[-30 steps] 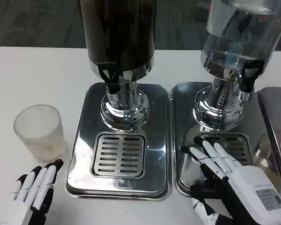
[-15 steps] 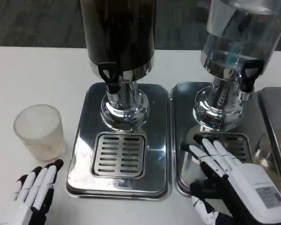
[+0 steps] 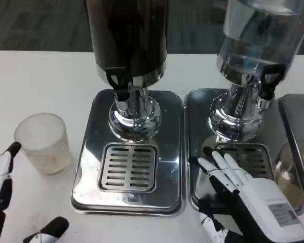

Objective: Grasp the cup under the faucet to collect the drink, then remove the cup.

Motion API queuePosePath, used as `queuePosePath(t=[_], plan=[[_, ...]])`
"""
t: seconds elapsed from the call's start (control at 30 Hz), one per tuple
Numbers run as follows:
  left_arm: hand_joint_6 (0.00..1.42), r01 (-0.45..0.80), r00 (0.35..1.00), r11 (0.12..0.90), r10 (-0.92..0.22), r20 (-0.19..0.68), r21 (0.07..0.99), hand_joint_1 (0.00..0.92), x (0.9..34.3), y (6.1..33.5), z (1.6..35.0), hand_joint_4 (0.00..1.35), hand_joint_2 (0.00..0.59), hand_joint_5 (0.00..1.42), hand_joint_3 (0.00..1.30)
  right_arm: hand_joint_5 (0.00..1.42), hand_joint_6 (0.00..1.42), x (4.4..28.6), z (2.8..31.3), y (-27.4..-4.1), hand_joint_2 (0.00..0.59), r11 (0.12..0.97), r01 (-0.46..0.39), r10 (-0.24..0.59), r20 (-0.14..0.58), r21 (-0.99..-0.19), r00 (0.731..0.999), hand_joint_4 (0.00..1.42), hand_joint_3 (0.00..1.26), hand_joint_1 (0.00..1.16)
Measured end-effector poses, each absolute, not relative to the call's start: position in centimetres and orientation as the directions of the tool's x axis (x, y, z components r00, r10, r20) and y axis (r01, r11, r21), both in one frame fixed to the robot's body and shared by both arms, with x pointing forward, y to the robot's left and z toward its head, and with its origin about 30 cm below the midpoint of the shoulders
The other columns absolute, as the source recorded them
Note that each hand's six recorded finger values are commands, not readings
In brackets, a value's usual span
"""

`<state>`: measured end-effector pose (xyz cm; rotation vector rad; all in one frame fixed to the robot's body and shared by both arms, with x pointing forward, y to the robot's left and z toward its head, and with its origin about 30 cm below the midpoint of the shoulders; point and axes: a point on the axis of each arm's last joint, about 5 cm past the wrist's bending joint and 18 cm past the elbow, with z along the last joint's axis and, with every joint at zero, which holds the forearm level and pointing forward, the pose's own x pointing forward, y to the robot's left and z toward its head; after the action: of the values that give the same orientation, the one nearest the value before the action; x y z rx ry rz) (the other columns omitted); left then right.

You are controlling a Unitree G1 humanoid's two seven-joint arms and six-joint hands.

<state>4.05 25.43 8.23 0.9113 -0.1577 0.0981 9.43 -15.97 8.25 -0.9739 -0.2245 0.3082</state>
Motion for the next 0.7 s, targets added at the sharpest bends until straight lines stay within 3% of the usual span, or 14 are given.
queuePosePath(t=[0.7], plan=[[0.03,-0.188,0.982,0.662,0.147,0.121,0.725,0.000,7.1,30.6,9.2,0.00,0.029,0.00,0.00,0.00,0.11,9.7,8.1,-13.5,0.585,0.559,-0.169,0.373,0.064,-0.812,0.926,0.02,0.13,0.48]])
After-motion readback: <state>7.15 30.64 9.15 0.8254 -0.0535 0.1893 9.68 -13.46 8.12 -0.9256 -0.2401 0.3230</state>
